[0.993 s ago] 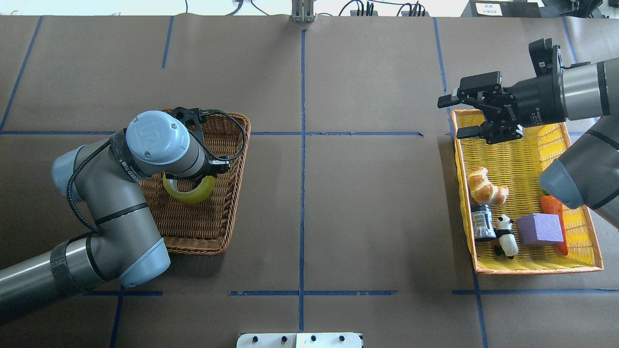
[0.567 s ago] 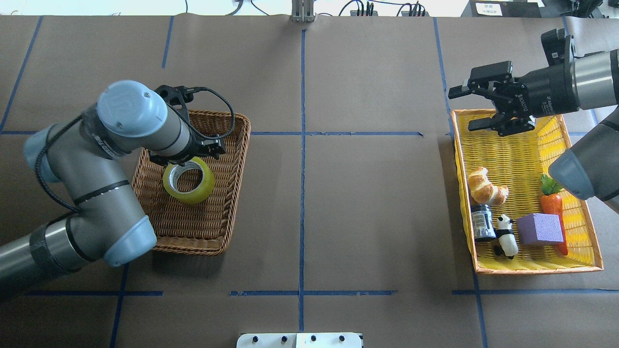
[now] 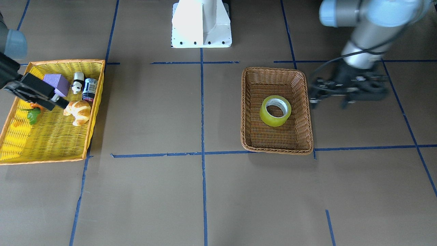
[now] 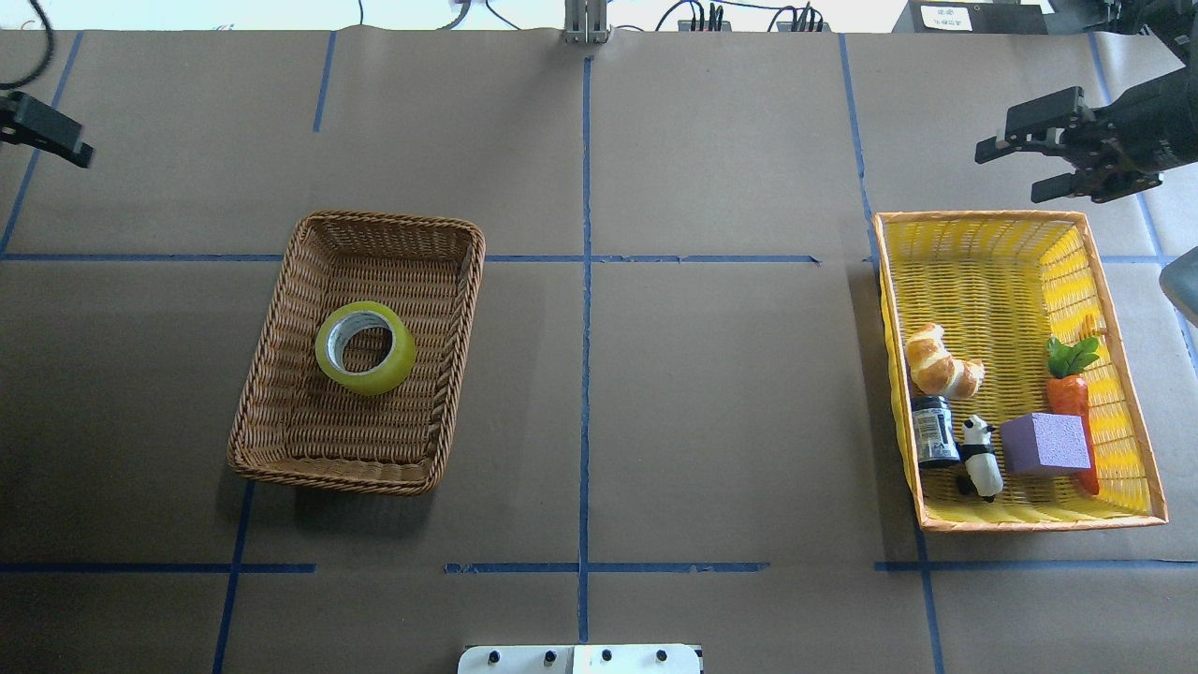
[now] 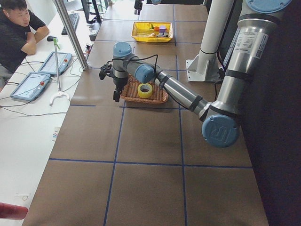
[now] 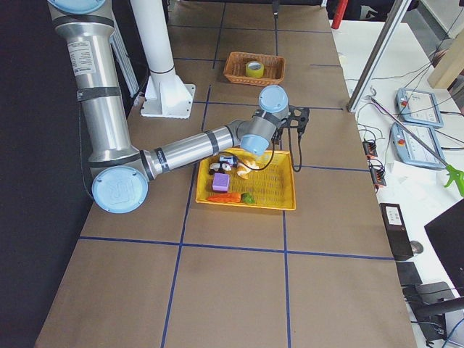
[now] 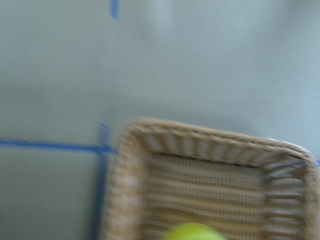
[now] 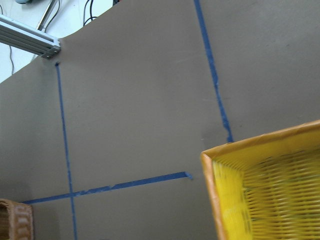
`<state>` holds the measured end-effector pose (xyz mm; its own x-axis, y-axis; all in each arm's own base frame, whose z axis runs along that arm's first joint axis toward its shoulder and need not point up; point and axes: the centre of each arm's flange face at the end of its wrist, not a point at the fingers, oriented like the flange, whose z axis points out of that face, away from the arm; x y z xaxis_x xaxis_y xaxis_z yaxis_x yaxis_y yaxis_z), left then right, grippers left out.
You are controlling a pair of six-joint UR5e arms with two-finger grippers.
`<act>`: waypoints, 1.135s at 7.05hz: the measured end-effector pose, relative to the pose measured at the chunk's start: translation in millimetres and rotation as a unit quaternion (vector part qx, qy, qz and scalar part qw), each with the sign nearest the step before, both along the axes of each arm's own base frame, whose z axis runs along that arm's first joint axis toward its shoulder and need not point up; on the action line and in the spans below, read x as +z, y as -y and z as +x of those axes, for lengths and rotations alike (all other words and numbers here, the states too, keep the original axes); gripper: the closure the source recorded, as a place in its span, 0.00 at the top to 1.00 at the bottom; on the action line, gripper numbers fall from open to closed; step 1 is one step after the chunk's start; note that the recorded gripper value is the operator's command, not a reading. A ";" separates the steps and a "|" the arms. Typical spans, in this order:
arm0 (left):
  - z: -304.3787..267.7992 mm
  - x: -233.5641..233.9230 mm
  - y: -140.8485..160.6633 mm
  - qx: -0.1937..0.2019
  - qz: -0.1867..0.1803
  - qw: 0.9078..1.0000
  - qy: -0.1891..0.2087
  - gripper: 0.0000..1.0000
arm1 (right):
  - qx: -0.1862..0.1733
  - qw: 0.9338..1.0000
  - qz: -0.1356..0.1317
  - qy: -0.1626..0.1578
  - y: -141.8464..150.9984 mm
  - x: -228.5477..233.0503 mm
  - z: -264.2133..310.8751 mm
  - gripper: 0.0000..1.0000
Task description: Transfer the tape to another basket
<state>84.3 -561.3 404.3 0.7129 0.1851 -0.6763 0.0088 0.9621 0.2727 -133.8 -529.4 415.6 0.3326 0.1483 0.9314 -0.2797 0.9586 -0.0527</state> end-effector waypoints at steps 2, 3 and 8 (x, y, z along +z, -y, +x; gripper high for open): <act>-93.9 78.4 24.5 0.037 0.016 0.999 0.026 1.00 | -0.037 0.992 0.064 -0.100 -6.6 64.3 54.2 1.00; -127.8 107.4 26.4 0.048 0.019 0.998 0.028 1.00 | -0.069 0.982 0.089 -0.154 -17.2 99.1 83.1 1.00; -210.6 203.0 0.6 0.067 -0.044 0.997 0.018 1.00 | -0.194 0.951 0.093 -0.223 -86.2 186.4 219.3 1.00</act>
<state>-126.2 -562.0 607.3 0.7107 0.2207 -0.6679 -0.1291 0.9743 0.1846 85.4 -443.2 601.9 0.6964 -0.2188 0.6834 0.1414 0.9755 0.1683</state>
